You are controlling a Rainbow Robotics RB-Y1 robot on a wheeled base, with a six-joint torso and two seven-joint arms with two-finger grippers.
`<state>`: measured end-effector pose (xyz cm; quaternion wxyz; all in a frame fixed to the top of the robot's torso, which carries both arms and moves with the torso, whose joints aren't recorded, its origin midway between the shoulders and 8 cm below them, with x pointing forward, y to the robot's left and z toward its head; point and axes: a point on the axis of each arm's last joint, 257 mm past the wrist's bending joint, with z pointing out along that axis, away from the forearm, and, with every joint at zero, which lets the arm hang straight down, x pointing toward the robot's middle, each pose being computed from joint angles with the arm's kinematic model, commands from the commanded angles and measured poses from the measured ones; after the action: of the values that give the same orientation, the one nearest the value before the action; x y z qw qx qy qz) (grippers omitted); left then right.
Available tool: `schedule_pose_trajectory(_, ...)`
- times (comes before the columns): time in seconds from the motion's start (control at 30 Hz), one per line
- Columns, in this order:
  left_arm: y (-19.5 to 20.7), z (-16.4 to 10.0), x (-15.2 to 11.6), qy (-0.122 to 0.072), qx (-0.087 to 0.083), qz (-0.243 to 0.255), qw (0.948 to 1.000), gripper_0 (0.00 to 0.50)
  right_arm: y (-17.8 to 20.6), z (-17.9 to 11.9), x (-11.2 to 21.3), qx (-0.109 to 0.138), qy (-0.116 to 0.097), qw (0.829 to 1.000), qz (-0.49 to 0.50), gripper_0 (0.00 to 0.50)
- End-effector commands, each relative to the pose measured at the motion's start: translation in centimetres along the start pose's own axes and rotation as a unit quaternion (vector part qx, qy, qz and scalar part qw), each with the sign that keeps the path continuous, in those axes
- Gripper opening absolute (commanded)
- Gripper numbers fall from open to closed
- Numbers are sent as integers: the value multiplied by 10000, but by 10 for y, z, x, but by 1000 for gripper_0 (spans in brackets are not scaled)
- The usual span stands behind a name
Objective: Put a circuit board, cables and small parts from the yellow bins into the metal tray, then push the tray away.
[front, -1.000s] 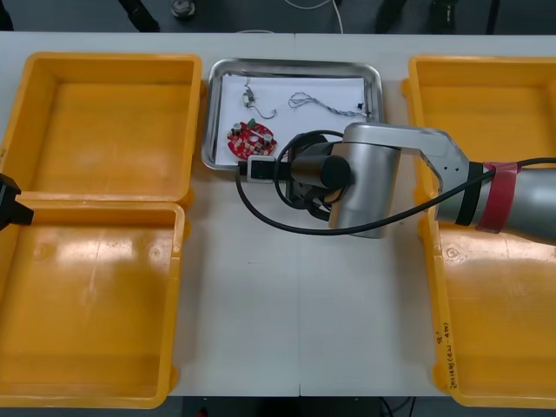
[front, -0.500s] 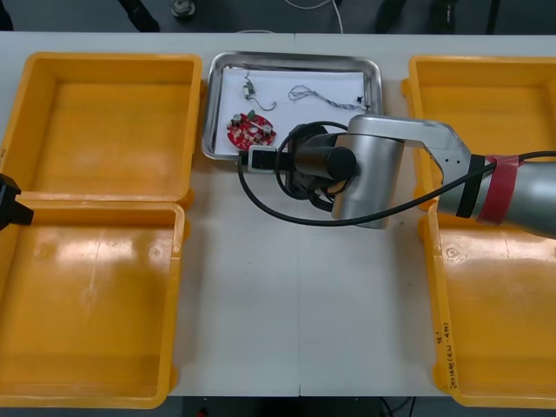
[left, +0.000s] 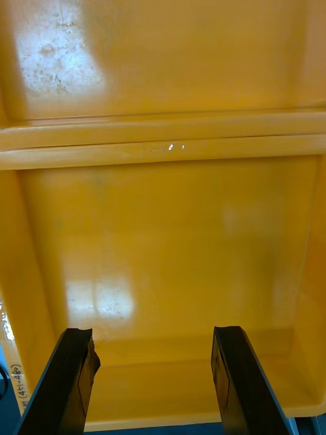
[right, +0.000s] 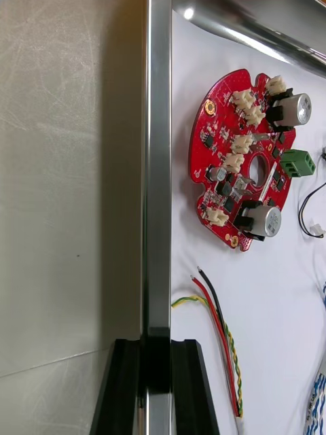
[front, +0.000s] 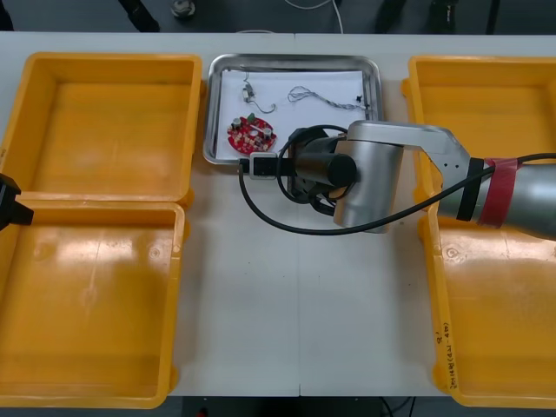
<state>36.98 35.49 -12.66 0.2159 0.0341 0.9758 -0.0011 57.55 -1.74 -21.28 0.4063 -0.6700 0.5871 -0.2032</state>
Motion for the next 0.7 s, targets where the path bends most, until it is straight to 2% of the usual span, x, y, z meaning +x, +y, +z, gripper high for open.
schedule_pose_trajectory(0.03, 18, -12, -1, -66, -291, 258, 9992, 500, -34, -8, -2, 285, -18, 9990, -356, 222)
schedule_pose_trajectory(0.07, 18, -12, -1, -66, -291, 258, 9992, 500, -34, -8, -3, 286, -25, 9990, -356, 275)
schedule_pose_trajectory(0.1, 18, -12, -1, -66, -291, 258, 9992, 500, -34, -8, -2, 285, -18, 9990, -356, 307)
schedule_pose_trajectory(0.13, 18, -12, -1, -66, -291, 258, 9992, 500, -34, -8, -2, 285, -18, 9990, -356, 380)
schedule_pose_trajectory(0.23, 18, -12, -1, -66, -291, 258, 9992, 500, -33, -8, -2, 279, -11, 9990, -350, 500)
schedule_pose_trajectory(0.43, 18, -12, -1, -66, -291, 258, 9992, 500, -33, -9, -3, 266, 7, 9991, -333, 500)
schedule_pose_trajectory(0.7, 18, -12, -1, -66, -291, 258, 9992, 500, -22, -23, -8, 140, 230, 9992, -299, 500)
